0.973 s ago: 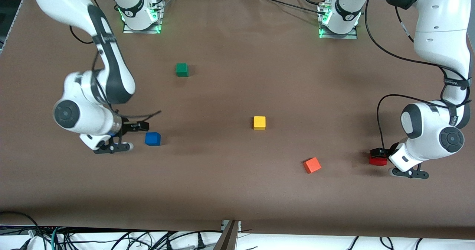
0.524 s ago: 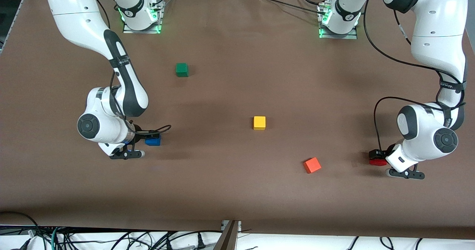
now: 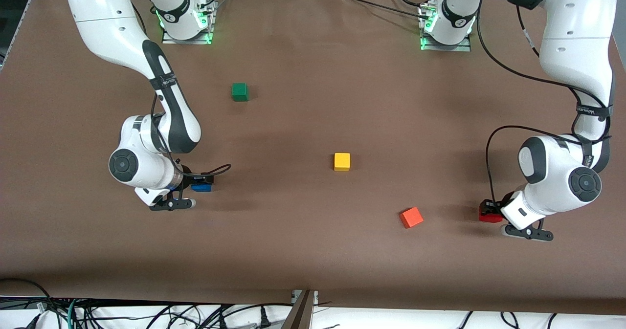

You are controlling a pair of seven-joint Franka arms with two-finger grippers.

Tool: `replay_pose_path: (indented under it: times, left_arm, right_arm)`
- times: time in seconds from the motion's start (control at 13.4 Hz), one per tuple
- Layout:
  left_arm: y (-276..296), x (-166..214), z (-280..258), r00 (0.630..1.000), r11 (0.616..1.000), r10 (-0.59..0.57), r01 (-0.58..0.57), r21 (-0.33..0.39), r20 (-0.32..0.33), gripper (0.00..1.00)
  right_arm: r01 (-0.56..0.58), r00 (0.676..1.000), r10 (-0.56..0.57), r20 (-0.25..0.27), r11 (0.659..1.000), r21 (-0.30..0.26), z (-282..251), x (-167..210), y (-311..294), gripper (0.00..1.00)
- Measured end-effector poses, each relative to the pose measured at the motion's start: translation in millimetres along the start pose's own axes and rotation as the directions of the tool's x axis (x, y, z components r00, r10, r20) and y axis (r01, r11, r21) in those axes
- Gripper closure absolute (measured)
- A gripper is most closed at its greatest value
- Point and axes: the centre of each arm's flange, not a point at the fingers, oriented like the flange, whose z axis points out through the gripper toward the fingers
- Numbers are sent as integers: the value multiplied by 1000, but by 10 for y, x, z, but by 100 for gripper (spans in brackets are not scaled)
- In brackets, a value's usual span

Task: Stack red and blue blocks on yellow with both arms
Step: 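Grasp the red cube with the left gripper while the right gripper grasps the blue cube, then carry the red cube over the yellow cube with the left gripper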

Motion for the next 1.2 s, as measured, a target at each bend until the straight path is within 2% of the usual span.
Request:
replay_pose_path:
  times: [0.07, 0.22, 0.37, 0.67, 0.97, 1.2]
  left_arm:
    - [285, 35, -189, 1000, 1000, -12, 12, -17, 8, 44]
    - [1007, 51, -492, 998, 997, -63, 64, -43, 32, 44]
    - [1839, -12, -614, 994, 995, -87, 90, -52, 59, 44]
    - [3191, -334, -452, 994, 999, 19, -14, -51, 103, 44]
    - [3956, -632, -334, 992, 999, -5, 9, -37, 129, 44]
    - [4155, -727, -266, 993, 999, -20, 25, -37, 120, 44]
  right_arm:
    - [0, 1000, 0, 1, 1000, -1, 21, 1, 3, 24]
    - [0, 1000, 0, -5, 1000, -1, 3, 14, 0, 44]
    - [4, 1000, -4, -12, 1000, 2, -81, 56, -20, 44]
    - [26, 999, -27, 47, 999, 19, -683, 150, -139, 44]
    - [42, 994, -45, 104, 999, 32, -1724, 16, -168, 44]
    - [51, 994, -54, 99, 998, 24, -2139, -117, -187, 44]
